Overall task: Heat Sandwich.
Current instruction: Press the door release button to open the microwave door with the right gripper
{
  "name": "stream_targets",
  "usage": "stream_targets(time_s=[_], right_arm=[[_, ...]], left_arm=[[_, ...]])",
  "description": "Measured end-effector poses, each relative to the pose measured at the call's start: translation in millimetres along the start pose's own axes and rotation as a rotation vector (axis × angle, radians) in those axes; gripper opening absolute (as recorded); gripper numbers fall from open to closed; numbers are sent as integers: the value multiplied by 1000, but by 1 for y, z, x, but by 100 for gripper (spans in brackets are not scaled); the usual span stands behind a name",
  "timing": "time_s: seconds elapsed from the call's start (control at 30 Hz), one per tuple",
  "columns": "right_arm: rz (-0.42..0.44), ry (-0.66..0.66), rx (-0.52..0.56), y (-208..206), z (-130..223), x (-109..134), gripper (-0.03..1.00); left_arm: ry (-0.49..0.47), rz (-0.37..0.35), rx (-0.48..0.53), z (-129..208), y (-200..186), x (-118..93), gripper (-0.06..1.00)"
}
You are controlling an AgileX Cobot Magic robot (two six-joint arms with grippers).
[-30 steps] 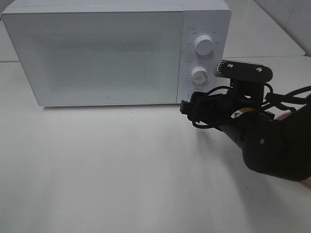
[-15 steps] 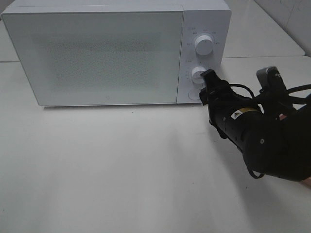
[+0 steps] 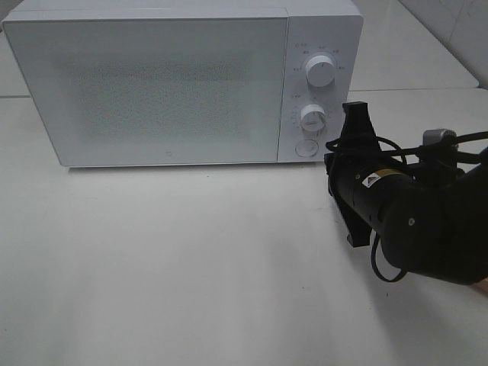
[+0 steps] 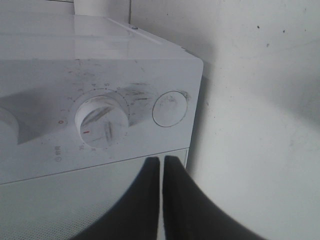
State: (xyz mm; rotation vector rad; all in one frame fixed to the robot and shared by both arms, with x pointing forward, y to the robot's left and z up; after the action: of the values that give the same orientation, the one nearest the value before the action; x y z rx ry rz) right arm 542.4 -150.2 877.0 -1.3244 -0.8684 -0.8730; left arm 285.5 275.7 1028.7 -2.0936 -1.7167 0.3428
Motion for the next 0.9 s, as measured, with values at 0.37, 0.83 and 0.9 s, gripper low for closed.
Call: stream_targets(time_s=[0.37, 0.83, 0.9], right_arm=[[1, 19, -1, 1, 0, -1, 0], [15, 46, -1, 41, 16, -13, 0], [5, 56, -1, 48, 16, -10, 0]], left_arm=[[0, 0, 0, 0, 0, 0, 97], [0, 0, 0, 0, 0, 0, 97], [0, 0, 0, 0, 0, 0, 97]])
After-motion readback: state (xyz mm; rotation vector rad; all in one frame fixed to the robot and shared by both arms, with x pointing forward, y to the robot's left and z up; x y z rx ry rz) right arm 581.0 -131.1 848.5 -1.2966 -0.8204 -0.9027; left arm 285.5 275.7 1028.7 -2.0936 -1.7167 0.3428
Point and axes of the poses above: a point on each arm's last joint axis where the gripper is mounted, y pointing out along that axis toward the gripper, x along the wrist's bending axis when the last joint is at zero, z = x × y, the point moved 6 cm from there along y, pointing out along that axis toward the gripper, and after that the axes turned 9 degrees about y, right-handed, at the moved point
